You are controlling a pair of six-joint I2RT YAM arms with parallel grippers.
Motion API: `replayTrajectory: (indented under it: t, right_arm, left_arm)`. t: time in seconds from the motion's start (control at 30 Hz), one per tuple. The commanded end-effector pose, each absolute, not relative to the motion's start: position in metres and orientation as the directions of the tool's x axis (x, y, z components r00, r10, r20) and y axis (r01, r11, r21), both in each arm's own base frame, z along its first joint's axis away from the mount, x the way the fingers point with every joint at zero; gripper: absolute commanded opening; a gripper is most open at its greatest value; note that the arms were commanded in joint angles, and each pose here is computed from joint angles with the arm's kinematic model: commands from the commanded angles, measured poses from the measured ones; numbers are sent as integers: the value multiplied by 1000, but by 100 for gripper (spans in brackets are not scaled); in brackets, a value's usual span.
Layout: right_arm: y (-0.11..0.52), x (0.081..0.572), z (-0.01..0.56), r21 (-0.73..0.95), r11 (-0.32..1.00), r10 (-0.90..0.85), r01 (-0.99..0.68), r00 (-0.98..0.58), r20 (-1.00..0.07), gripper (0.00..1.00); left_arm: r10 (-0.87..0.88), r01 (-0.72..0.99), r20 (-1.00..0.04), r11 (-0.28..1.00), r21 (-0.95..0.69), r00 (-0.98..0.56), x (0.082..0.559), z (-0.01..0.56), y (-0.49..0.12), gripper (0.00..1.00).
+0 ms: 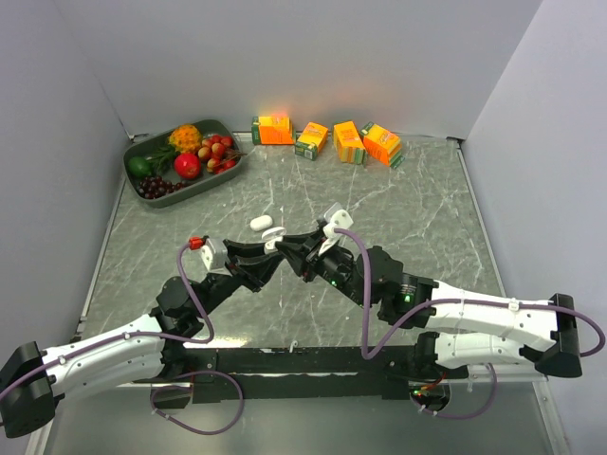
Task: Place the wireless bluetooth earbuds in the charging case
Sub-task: Place the earbud in the charging case.
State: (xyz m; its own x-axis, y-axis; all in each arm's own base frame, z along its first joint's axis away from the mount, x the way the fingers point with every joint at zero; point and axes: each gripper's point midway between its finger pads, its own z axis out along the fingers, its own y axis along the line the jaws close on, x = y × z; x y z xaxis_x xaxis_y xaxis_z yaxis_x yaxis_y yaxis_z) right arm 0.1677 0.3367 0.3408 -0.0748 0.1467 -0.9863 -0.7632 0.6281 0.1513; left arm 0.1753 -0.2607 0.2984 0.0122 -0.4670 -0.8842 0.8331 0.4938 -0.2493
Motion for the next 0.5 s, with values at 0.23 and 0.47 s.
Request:
replayTrajectory:
  t: [0.23, 0.47]
  right_arm:
    - [344, 165, 365, 187, 607, 202, -773, -77, -976, 0]
    - [345, 167, 362, 185, 618, 193, -764, -81, -978, 0]
  left_arm:
    - [-516, 858, -856, 453, -242, 31, 167, 317, -260, 1]
    - [-520, 858, -853, 450, -247, 28, 167, 318, -259, 1]
